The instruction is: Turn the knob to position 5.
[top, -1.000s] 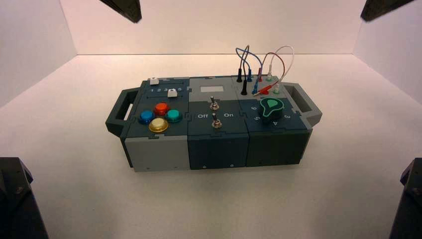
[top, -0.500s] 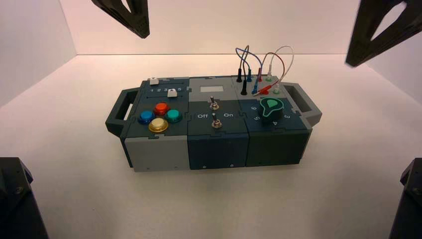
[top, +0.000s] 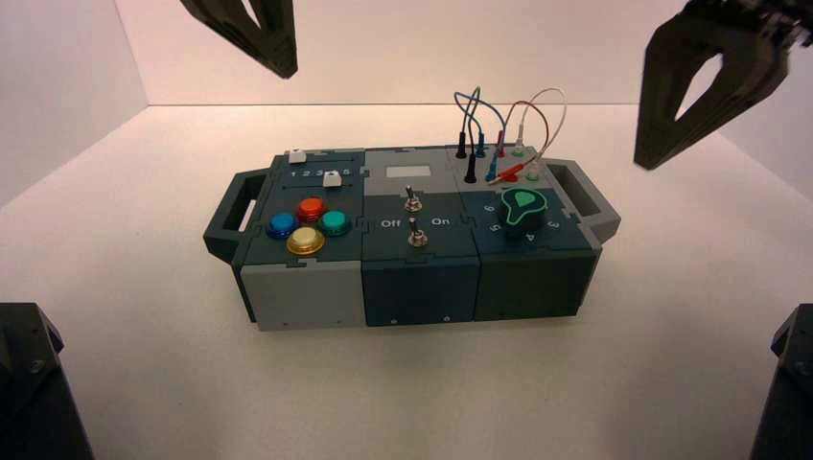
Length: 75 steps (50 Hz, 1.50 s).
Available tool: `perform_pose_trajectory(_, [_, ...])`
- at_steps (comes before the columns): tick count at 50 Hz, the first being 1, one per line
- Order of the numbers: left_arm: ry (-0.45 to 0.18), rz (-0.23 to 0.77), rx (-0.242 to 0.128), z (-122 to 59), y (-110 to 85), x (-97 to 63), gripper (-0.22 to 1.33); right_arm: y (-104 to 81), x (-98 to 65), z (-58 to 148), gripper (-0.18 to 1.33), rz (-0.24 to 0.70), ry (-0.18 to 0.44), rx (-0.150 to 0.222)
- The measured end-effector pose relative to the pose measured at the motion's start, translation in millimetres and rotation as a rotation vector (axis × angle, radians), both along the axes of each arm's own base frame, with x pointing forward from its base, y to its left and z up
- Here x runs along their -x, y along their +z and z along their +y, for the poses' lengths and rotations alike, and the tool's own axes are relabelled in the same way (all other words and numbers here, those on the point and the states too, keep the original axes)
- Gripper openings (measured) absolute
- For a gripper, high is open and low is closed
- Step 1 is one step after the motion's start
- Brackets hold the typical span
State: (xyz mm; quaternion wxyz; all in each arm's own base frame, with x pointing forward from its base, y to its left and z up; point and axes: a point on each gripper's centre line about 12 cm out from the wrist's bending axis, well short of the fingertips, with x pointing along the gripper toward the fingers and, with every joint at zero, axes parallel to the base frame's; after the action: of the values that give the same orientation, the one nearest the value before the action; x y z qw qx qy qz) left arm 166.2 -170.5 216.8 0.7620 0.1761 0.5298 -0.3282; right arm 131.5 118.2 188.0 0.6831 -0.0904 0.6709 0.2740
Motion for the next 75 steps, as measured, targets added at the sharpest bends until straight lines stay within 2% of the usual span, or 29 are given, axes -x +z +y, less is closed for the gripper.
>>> perform_pose_trajectory(11, [0.001,0.001,0.001,0.6,-5.1,1.2,-0.16,-4.7,-17.3,11.3,-0.14,0.005,0.014,0.012])
perform_pose_trajectory(23, [0.003,-0.003,0.001,1.3,-7.1,1.1,-0.16,-16.2,-24.5,18.3,-0.14,0.017,0.04,0.03])
perform_pose_trajectory(33, [0.004,-0.01,0.01,0.3,-6.9,0.1,-0.16,-32.7,-32.3,23.3,-0.14,0.038,0.065,0.054])
perform_pose_trajectory(47, [0.003,-0.008,0.007,-0.4,-8.7,-0.2,-0.16,-42.5,-43.9,36.7,-0.14,0.046,0.093,0.067])
perform_pose_trajectory(55, [0.003,-0.003,0.003,-1.0,-10.0,-0.9,-0.16,-53.0,-45.0,47.8,-0.14,0.073,0.127,0.087])
perform_pose_trajectory(75, [0.004,0.001,0.001,-1.4,-11.1,-1.0,-0.16,-67.2,-49.2,51.8,-0.14,0.094,0.126,0.107])
